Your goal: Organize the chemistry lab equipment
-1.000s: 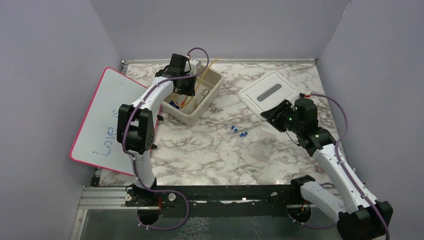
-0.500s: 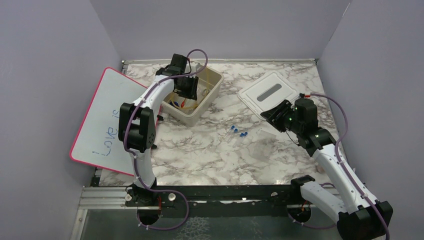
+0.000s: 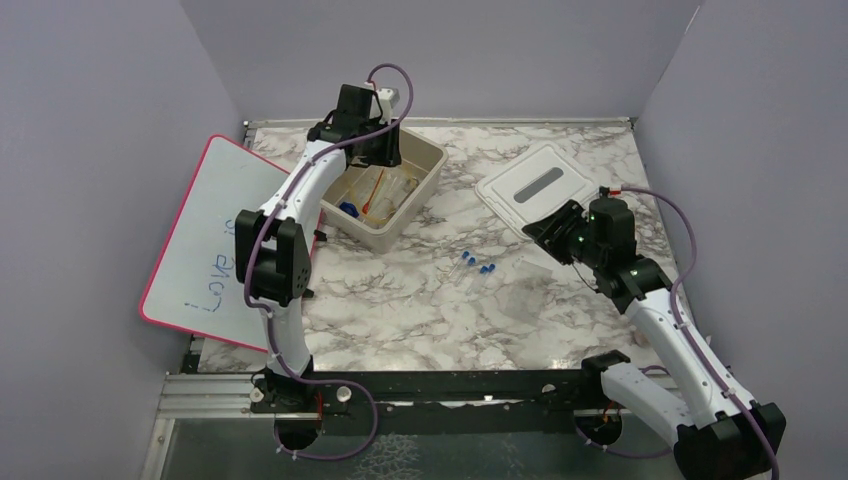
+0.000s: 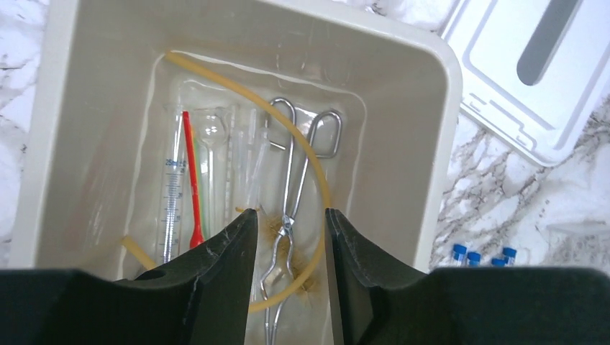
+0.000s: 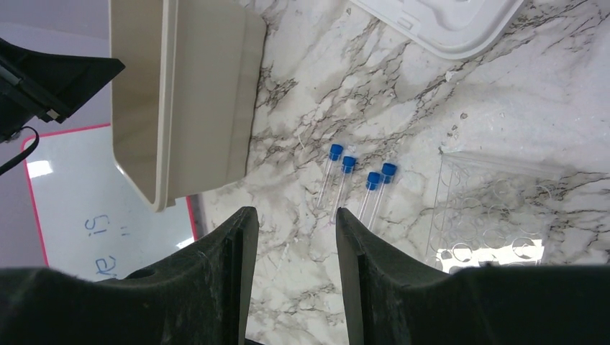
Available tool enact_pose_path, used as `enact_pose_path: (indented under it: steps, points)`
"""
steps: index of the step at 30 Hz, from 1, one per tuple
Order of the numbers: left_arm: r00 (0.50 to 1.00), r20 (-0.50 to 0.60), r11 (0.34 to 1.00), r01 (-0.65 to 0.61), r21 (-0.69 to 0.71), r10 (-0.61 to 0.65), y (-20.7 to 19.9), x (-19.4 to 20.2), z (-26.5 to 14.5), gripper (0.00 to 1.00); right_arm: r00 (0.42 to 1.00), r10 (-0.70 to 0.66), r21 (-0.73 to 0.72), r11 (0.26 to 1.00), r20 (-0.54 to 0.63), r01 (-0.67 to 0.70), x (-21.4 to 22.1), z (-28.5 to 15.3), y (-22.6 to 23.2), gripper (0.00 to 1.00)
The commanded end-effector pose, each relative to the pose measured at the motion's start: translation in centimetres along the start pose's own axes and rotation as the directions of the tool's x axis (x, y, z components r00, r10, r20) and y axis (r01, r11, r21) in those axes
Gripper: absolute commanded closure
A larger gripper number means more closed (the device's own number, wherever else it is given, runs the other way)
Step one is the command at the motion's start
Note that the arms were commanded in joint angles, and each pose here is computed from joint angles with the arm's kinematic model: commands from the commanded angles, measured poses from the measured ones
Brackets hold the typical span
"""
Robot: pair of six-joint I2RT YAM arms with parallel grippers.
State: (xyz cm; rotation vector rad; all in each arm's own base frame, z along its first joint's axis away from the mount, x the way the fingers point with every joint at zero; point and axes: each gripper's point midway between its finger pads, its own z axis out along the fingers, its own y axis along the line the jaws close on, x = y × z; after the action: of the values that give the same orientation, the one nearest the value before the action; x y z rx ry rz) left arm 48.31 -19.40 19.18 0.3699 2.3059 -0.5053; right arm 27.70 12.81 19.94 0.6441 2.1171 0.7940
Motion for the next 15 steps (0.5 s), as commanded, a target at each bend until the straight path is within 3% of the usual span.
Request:
enact_pose_path:
  steps: [1,6,15]
  points:
    - [0.993,0.116,0.998,-0.022,-0.067,0.029,-0.4,-2.3,-2.3,0.58,0.997,-0.065,0.025,0.998,0.033,0.064,-0.6,0.2,-0.8,0.52]
    - [0.977,0.187,0.995,-0.093,-0.039,0.099,-3.7,-2.1,-5.7,0.55,0.987,-0.155,0.046,0.987,-0.031,0.156,0.0,1.3,-1.5,0.52]
    - [0.934,0.315,0.961,-0.229,0.156,0.171,-13.2,1.1,-10.4,0.43,0.955,-0.212,0.085,0.969,-0.207,0.234,3.2,3.8,-3.5,0.52]
